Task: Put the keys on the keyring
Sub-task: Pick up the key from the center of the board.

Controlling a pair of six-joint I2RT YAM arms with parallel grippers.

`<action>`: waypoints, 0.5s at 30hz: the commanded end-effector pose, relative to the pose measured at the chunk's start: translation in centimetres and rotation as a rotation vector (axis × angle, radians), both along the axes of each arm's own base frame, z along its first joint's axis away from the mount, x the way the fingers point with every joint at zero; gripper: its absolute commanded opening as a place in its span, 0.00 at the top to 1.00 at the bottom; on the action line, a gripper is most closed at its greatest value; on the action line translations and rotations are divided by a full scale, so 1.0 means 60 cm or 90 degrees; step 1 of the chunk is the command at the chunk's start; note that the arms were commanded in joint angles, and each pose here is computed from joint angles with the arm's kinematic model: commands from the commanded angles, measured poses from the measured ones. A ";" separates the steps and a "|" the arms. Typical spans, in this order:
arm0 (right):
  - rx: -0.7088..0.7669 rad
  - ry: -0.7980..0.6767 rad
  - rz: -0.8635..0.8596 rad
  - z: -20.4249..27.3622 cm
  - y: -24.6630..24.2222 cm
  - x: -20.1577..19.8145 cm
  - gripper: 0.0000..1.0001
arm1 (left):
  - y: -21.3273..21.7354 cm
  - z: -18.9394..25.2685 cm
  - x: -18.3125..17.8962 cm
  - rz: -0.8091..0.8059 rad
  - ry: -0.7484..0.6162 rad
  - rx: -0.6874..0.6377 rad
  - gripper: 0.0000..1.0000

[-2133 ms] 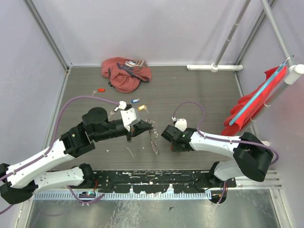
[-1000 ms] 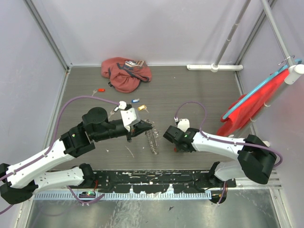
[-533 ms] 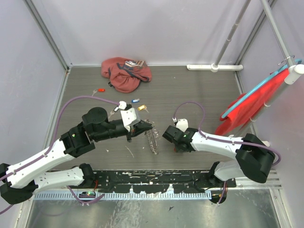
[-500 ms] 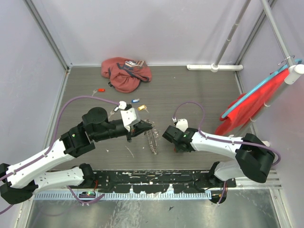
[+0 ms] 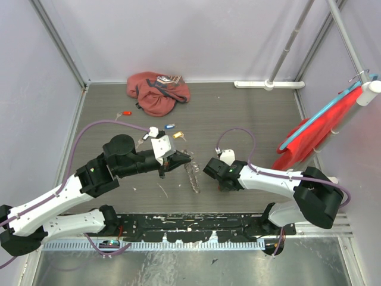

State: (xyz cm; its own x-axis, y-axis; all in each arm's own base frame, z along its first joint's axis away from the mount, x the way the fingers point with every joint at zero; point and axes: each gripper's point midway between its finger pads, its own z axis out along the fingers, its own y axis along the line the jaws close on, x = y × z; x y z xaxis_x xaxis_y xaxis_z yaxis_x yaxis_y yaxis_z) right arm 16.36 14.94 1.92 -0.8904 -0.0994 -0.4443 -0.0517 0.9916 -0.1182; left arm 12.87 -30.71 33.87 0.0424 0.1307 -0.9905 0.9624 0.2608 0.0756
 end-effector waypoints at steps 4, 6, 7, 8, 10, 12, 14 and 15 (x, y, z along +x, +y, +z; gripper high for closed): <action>-0.016 -0.017 -0.003 0.004 -0.007 0.006 0.77 | -0.002 0.050 -0.003 -0.009 -0.028 -0.052 1.00; -0.018 -0.018 -0.002 0.005 -0.008 0.007 0.79 | -0.003 0.048 -0.003 -0.010 -0.027 -0.052 1.00; -0.019 -0.018 -0.002 0.005 -0.008 0.007 0.80 | -0.003 0.049 -0.003 -0.010 -0.027 -0.053 1.00; -0.019 -0.017 -0.001 0.005 -0.008 0.006 0.82 | -0.003 0.049 -0.003 -0.011 -0.027 -0.053 1.00; -0.021 -0.016 0.000 0.004 -0.008 0.007 0.86 | -0.003 0.048 -0.003 -0.011 -0.026 -0.053 1.00; -0.021 -0.018 0.000 0.005 -0.009 0.008 0.89 | -0.003 0.048 -0.003 -0.010 -0.027 -0.052 1.00; -0.022 -0.020 0.000 0.008 -0.009 0.008 0.93 | -0.002 0.049 -0.003 -0.009 -0.027 -0.053 1.00; -0.022 -0.022 0.002 0.010 -0.009 0.009 0.96 | -0.001 0.050 -0.003 -0.010 -0.028 -0.054 1.00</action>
